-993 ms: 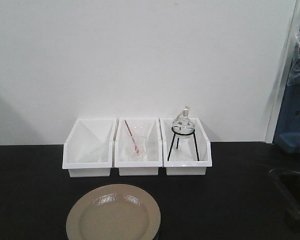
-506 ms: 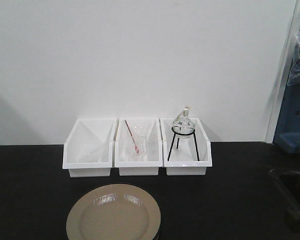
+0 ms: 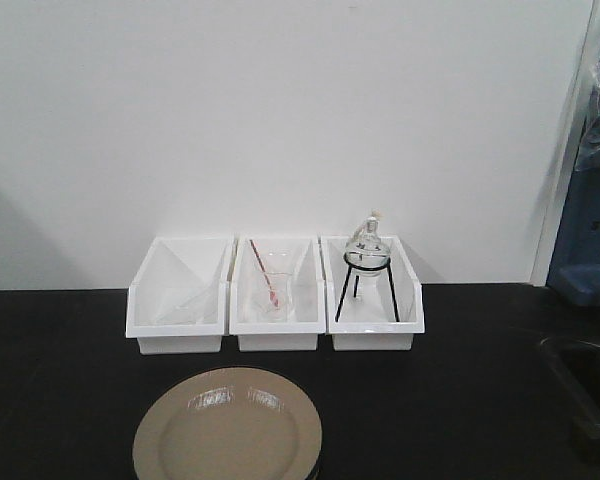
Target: Arrange circular plates on left workspace
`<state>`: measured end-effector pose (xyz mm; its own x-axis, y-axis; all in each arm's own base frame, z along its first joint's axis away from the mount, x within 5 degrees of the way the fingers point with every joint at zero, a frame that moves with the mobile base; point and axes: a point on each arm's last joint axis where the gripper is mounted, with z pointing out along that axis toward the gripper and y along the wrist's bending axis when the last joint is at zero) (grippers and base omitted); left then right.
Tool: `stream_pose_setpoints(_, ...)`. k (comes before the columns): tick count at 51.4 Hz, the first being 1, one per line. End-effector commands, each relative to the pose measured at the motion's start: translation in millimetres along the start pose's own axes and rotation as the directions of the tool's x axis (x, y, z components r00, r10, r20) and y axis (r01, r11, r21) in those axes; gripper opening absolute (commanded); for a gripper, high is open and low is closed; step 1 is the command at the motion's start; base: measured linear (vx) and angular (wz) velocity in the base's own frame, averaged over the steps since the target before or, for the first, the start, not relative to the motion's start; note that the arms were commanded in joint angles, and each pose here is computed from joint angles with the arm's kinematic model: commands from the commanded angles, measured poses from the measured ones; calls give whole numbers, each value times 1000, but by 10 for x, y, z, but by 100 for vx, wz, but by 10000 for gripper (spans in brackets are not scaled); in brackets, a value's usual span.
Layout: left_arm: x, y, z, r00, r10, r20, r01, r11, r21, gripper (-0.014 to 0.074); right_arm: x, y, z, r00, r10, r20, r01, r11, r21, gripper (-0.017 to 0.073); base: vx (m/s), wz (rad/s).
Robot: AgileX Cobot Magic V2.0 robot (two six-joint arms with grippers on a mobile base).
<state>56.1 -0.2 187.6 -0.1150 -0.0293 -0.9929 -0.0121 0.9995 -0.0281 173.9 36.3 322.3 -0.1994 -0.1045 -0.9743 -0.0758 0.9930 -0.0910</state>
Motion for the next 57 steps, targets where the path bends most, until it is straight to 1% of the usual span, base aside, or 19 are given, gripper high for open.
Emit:
stream_pose_setpoints(1, -3, 4, 1, 998, -6, 63, 6, 1000, -1, 0, -121, -7, -33, 999, 0, 44, 0, 1000, -9, -4, 0, 0)
stream_pose_setpoints(38, -4, 4, 1, 998, -6, 64, 6, 1000, -1, 0, -121, -7, -33, 999, 0, 44, 0, 1000, -9, -4, 0, 0)
stream_pose_setpoints(42, -4, 4, 1, 998, -6, 64, 6, 1000, -1, 0, -122, 2, -33, 999, 11, 45, -10, 1000, -20, -4, 0, 0)
stream_pose_setpoints(45, -4, 4, 1, 998, -6, 64, 6, 1000, -1, 0, -116, 31, -5, 999, 22, 43, -20, 999, -42, -4, 0, 0)
stream_pose_setpoints(46, -4, 4, 1, 998, -6, 64, 6, 1000, -1, 0, -116, 41, 9, 999, 21, 45, -19, 999, -49, -4, 0, 0)
stream_pose_setpoints(47, -4, 4, 1, 998, -6, 64, 6, 1000, -1, 0, -119, 52, 22, 999, 2, 52, 1, 998, -56, -4, 0, 0)
stream_pose_setpoints(48, -4, 4, 1, 998, -6, 64, 6, 1000, -1, 0, -122, 59, 29, 998, 14, 57, -10, 998, -61, -4, 0, 0)
stream_pose_setpoints(49, -4, 4, 1, 998, -6, 64, 6, 1000, -1, 0, -132, 69, 38, 997, -18, 72, 23, 998, -67, -4, 0, 0)
stream_pose_setpoints(51, -4, 4, 1, 998, -6, 64, 6, 1000, -1, 0, -160, 92, 49, 993, -50, 109, 59, 995, -82, -4, 0, 0)
stream_pose_setpoints(52, -4, 4, 1, 998, -6, 64, 6, 1000, -1, 0, -182, 110, 50, 990, -30, 134, 44, 994, -101, -4, 0, 0)
stream_pose_setpoints(53, -4, 4, 1, 998, -6, 64, 6, 1000, -1, 0, -193, 120, 50, 988, -36, 149, 53, 993, -110, -4, 0, 0)
stream_pose_setpoints(54, -4, 4, 1, 998, -6, 64, 6, 1000, -1, 0, -217, 139, 44, 980, -85, 183, 108, 987, -120, -4, 0, 0)
stream_pose_setpoints(55, -4, 4, 1, 998, -6, 64, 6, 1000, -1, 0, -227, 150, 43, 981, -41, 189, 68, 988, -138, -4, 0, 0)
stream_pose_setpoints(57, -4, 4, 1, 998, -6, 64, 6, 1000, -1, 0, -252, 178, 33, 974, -53, 222, 91, 982, -164, -4, 0, 0)
